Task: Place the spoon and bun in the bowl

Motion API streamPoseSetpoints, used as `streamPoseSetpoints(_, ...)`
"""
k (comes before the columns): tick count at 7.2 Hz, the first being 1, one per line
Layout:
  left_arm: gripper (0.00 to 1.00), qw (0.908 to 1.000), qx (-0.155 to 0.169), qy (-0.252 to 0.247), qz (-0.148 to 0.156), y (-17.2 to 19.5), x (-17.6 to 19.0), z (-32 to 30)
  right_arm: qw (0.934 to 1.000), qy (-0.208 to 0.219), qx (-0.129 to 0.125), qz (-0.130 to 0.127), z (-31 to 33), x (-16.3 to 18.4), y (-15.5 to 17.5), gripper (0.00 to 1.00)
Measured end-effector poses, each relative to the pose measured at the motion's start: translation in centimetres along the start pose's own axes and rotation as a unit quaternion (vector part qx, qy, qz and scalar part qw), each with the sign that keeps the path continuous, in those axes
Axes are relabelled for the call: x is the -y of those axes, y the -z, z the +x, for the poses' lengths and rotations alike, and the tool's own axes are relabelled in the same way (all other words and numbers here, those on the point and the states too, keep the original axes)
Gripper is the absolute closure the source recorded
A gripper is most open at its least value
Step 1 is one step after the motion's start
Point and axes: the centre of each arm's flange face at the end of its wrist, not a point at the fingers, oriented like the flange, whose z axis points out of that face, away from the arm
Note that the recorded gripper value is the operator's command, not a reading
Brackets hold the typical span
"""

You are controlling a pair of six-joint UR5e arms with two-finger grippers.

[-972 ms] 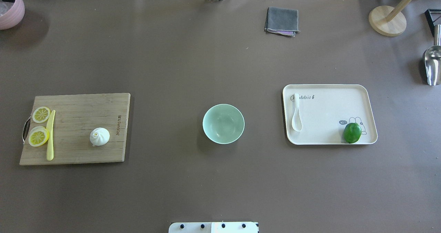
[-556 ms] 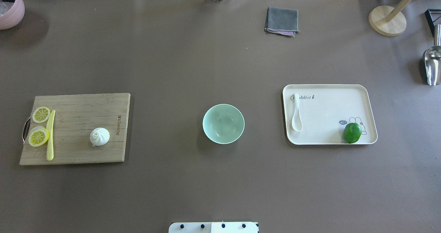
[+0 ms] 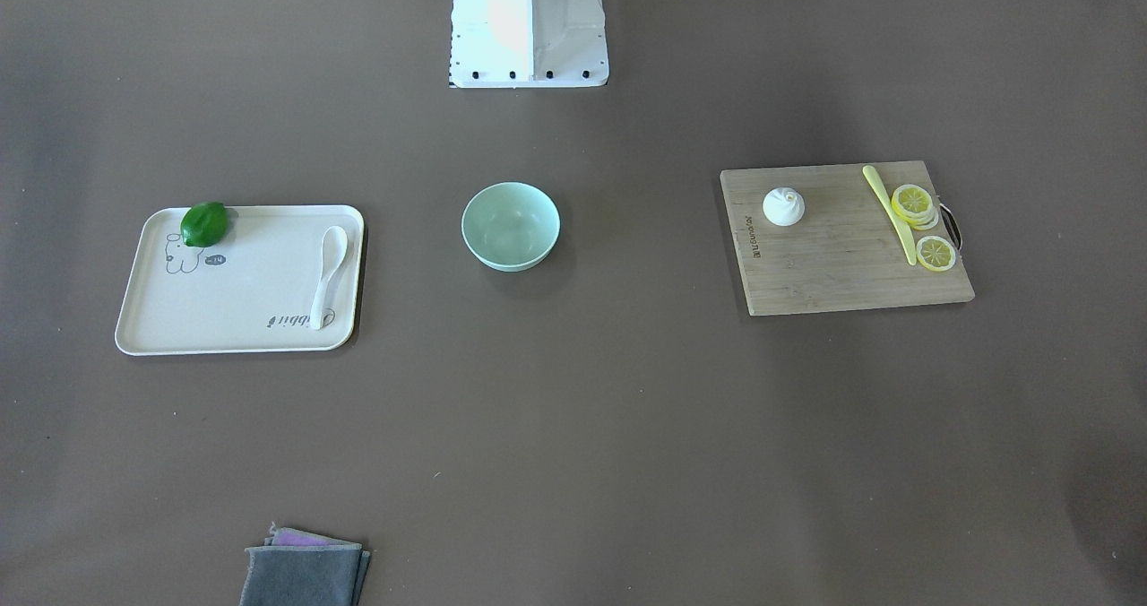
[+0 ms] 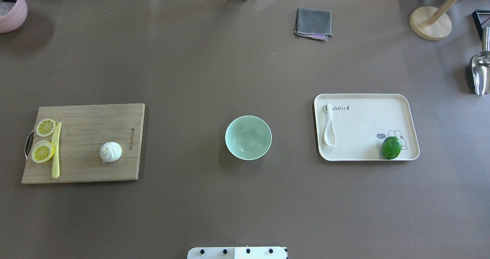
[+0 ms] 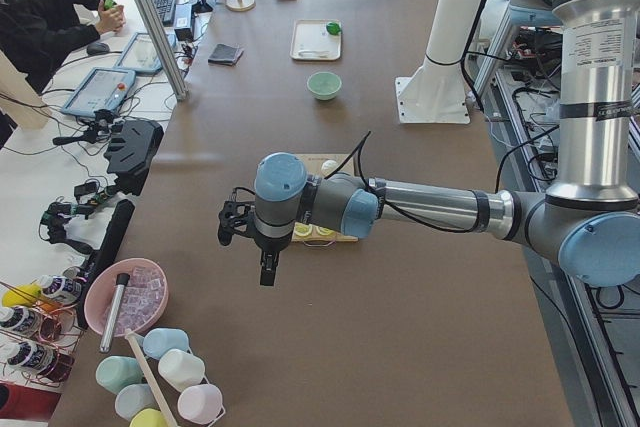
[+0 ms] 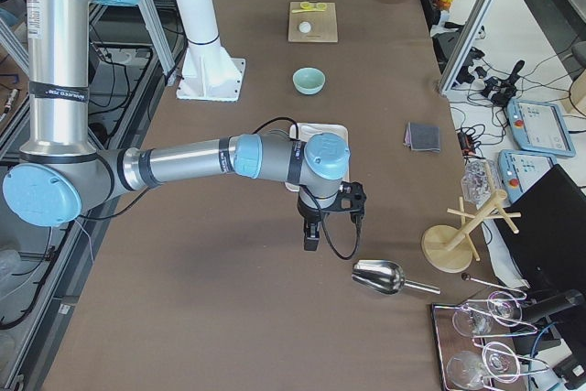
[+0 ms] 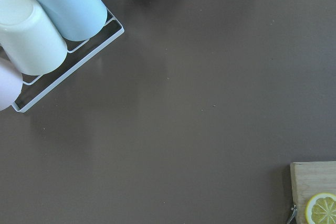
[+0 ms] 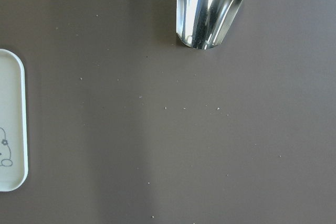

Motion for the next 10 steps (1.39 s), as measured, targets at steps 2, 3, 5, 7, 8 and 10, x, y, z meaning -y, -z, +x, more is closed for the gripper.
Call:
streamPoseSetpoints(2, 0.02, 1.0000, -0.001, -0.002, 0.002, 0.2, 0.1, 0.2, 1.0000, 0.000, 0.000, -0.001, 0.0, 0.0, -0.1, 0.00)
streamPoseSetpoints(3, 0.02, 1.0000, -0.001, -0.003, 0.003, 0.2, 0.1, 0.3, 1.0000, 0.000, 0.000, 0.000, 0.0, 0.0, 0.0, 0.00)
streamPoseSetpoints(5, 0.02, 0.9999, -0.005, -0.014, 0.008, 0.6, 0.8, 1.3, 0.9998, 0.015, -0.001, 0.009, -1.1, 0.6, 0.5, 0.00)
streamPoseSetpoints(7, 0.02, 0.9978, -0.020, -0.058, 0.025, 0.8, 2.8, 5.9, 0.9961, 0.071, -0.009, 0.051, -3.4, 1.9, 1.3, 0.00)
streamPoseSetpoints(8, 0.02, 0.9958, -0.034, -0.079, 0.032, 0.1, 3.9, 9.5, 0.9933, 0.090, -0.004, 0.072, -4.9, 2.4, 1.5, 0.00)
streamPoseSetpoints(10, 0.02, 0.9939, -0.067, -0.081, 0.034, -1.8, 6.3, 16.8, 0.9914, 0.102, 0.020, 0.080, -10.3, 4.7, 1.1, 0.00)
